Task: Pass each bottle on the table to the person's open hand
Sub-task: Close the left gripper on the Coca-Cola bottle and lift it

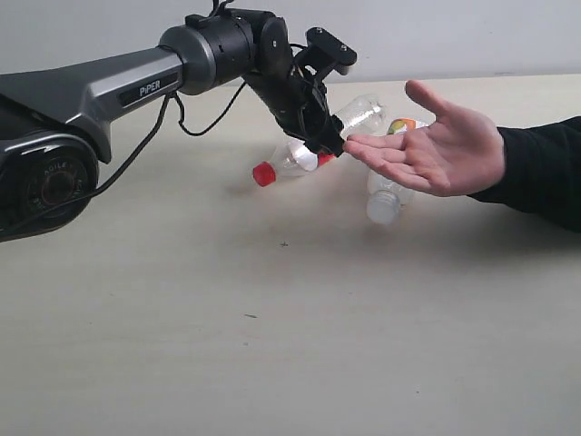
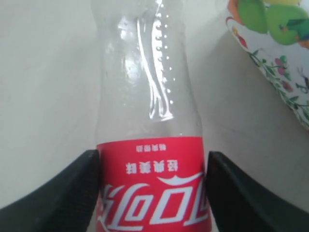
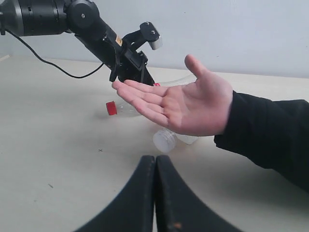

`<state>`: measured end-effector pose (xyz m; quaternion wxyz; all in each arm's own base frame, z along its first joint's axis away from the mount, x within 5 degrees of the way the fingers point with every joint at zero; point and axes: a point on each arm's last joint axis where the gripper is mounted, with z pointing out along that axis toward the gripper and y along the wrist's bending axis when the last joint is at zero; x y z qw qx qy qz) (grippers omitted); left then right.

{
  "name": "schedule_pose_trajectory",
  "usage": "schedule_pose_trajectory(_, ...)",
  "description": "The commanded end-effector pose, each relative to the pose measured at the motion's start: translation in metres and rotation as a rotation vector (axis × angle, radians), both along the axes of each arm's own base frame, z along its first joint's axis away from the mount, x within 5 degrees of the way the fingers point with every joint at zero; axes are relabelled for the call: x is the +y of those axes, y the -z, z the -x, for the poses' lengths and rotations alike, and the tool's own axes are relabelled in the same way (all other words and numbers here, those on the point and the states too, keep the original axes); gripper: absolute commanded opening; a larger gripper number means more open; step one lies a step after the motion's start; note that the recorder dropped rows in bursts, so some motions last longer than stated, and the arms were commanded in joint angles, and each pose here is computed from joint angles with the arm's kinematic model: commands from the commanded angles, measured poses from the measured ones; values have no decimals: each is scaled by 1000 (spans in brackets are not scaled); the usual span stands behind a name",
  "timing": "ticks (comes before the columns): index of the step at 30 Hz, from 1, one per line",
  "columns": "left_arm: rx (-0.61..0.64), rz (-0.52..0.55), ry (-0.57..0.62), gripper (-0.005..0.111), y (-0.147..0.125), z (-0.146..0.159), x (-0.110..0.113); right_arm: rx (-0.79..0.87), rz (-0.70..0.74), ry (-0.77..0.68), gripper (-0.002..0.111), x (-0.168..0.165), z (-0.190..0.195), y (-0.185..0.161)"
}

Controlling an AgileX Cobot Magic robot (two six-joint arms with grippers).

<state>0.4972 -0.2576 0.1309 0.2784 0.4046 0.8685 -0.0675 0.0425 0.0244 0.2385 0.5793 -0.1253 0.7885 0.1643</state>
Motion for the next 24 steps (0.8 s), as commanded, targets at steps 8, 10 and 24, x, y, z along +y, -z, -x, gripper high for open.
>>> schedule_pose_trajectory(8,34,-28,20,61,10,3,-1,-11,3,1,0,0,0,0)
schedule_pose_trajectory(10,38,-35,29,61,11,3,-1,-11,3,1,0,0,0,0)
schedule_pose_trajectory(24,33,-55,40,29,11,4,0,-11,3,1,0,0,0,0)
